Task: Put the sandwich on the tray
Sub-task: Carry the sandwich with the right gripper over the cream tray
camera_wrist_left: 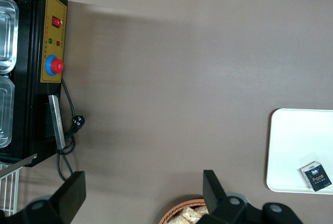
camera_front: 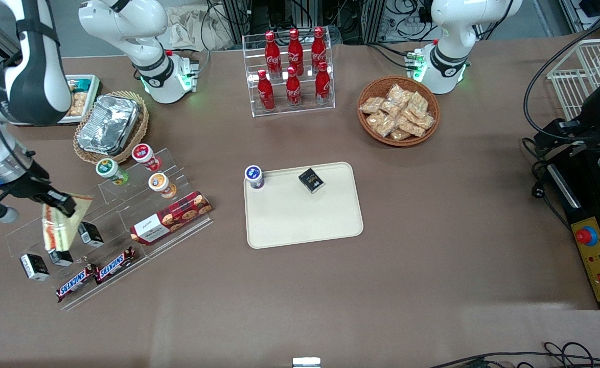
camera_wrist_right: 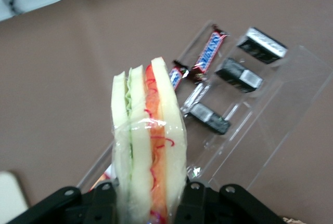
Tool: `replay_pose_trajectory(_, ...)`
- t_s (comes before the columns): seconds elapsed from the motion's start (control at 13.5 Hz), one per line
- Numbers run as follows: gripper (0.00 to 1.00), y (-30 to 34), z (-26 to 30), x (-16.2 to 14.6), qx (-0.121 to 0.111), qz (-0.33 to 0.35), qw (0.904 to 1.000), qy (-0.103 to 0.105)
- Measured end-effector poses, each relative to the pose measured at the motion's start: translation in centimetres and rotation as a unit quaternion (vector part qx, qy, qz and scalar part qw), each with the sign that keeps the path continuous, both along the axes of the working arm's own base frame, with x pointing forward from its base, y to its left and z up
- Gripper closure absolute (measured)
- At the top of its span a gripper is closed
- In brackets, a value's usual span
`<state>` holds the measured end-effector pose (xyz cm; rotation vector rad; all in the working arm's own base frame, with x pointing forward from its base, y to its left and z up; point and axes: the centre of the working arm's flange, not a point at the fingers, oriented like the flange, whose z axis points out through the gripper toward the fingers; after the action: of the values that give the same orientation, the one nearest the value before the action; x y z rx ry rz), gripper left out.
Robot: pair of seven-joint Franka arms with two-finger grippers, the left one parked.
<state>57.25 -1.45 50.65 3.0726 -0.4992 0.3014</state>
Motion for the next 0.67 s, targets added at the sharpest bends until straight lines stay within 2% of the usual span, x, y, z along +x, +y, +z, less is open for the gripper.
replay_pose_trajectory(0.37,0.66,12.5,0.7,-0.7,-0.001,0.113,0.9936,0.002)
replay_pose_trajectory(0.67,0.66,21.6,-0.4,-2.7,-0.006,0.207,0.9782,0.011)
